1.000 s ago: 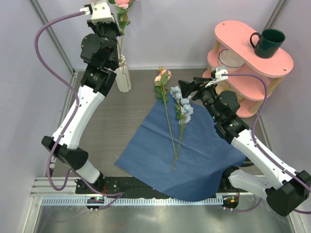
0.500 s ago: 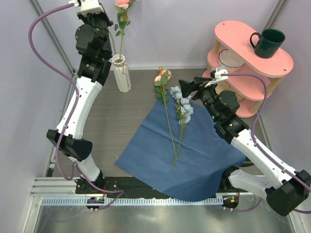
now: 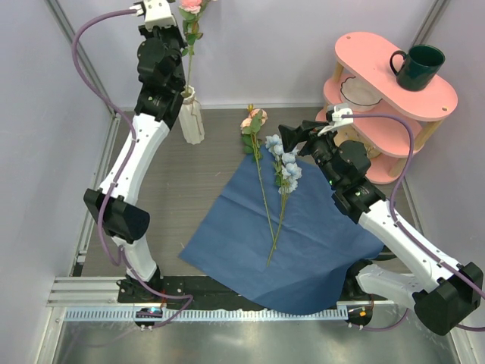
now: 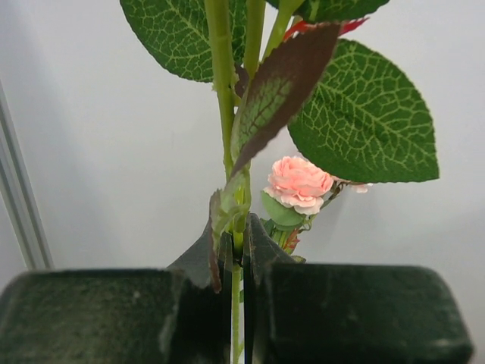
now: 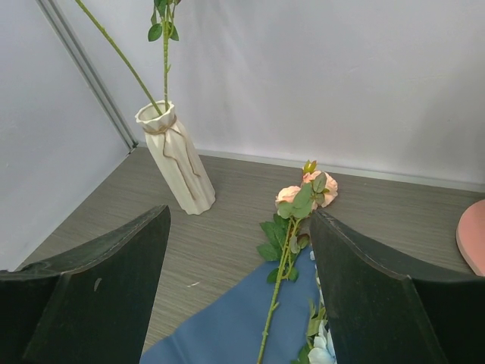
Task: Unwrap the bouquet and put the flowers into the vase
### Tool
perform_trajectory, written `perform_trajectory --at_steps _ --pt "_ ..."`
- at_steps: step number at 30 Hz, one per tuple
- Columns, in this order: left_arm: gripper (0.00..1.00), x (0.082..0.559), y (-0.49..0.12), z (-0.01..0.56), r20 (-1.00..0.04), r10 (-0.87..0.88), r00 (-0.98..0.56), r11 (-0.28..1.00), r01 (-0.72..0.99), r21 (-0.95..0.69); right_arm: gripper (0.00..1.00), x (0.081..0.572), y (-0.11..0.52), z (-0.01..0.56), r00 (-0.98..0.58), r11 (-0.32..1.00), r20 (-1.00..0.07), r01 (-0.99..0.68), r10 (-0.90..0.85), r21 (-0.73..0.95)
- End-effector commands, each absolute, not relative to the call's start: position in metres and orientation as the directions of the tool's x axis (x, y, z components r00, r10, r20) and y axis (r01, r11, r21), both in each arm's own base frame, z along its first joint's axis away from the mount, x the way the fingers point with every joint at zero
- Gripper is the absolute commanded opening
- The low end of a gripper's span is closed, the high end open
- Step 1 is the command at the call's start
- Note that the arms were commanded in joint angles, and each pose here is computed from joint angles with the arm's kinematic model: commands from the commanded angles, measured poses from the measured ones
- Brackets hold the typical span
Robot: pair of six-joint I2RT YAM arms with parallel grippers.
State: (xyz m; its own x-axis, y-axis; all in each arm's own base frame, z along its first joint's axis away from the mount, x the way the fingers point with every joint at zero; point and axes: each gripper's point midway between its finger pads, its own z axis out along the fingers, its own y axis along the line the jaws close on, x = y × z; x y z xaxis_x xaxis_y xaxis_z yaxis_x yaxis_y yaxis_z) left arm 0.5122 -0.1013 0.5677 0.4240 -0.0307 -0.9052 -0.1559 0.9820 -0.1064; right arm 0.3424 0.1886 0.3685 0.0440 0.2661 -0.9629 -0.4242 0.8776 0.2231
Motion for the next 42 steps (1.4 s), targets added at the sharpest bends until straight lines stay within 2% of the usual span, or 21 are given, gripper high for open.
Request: perform_trajectory --at_steps 1,12,19,42 --pt "0.00 0.521 -0.091 0.556 -0.904 -0.066 0.422 0.969 -0.188 -0.159 0.80 0.344 0.182 0.385 0.103 0.885 -0.953 -0.412 0.284 0.219" --pt "0.00 0.558 -0.073 0.482 -0.954 -0.056 0.295 0.941 -0.303 -0.149 0.80 0.345 0.181 0.383 0.102 0.889 -0.956 -0.403 0.277 0.215" --pt "0.00 0.574 -0.058 0.451 -0.963 -0.124 0.237 0.924 -0.326 -0.199 0.80 0.348 0.183 0.379 0.093 0.890 -0.958 -0.403 0.270 0.212" --pt "0.01 0.574 -0.044 0.401 -0.966 -0.195 0.168 0.890 -0.385 -0.246 0.80 0.352 0.186 0.374 0.082 0.887 -0.960 -0.408 0.269 0.214"
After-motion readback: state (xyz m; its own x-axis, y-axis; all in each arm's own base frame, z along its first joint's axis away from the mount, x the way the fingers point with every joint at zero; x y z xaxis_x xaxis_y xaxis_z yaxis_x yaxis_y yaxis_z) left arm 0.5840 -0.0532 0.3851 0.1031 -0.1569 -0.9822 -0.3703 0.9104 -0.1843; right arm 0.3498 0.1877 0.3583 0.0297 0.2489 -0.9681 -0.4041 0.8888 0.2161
